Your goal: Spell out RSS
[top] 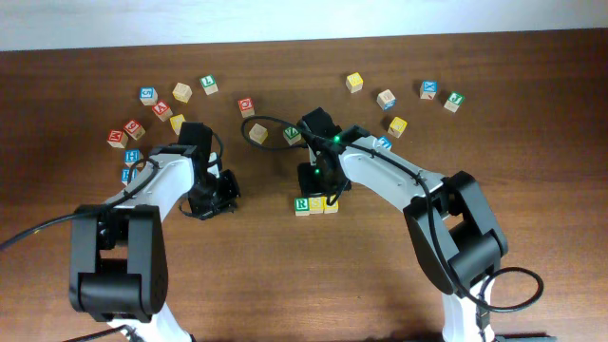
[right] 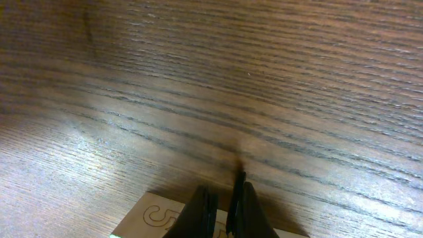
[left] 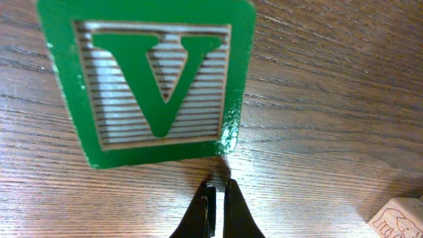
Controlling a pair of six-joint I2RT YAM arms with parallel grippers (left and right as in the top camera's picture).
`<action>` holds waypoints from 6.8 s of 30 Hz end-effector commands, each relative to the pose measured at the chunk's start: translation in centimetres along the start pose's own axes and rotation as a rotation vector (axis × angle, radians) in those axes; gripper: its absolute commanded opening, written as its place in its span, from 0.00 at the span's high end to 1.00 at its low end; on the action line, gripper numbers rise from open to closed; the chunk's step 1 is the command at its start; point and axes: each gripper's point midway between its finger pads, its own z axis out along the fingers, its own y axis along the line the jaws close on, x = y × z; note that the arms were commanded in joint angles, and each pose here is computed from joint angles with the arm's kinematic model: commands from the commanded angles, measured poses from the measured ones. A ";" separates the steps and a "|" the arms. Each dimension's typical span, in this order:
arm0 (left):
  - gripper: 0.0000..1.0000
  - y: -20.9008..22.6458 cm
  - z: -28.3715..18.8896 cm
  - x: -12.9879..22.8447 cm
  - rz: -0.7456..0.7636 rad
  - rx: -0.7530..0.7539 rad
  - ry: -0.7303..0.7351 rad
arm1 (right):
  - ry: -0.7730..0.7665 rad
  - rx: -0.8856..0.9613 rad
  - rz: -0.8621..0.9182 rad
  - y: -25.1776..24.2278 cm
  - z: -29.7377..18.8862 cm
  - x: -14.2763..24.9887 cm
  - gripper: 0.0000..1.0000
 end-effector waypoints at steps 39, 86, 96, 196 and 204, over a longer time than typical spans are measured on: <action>1.00 -4.9 0.7 2.1 0.207 0.001 -0.005 | 0.117 0.189 0.222 -8.0 -10.7 -1.3 0.96; 1.00 -12.8 1.7 5.3 0.318 0.177 -0.004 | 0.299 -0.099 0.200 -3.6 -1.7 5.3 0.96; 1.00 -12.7 1.7 5.2 0.317 0.171 -0.007 | 0.290 -0.074 0.198 -4.1 -1.6 5.2 0.96; 0.01 -5.4 -20.8 3.7 0.217 -0.006 -0.411 | -1.228 0.154 0.061 -15.7 -24.6 15.3 0.02; 0.01 -5.4 -20.8 3.7 0.217 -0.006 -0.411 | -1.317 0.225 -0.142 -15.3 -23.6 13.5 0.02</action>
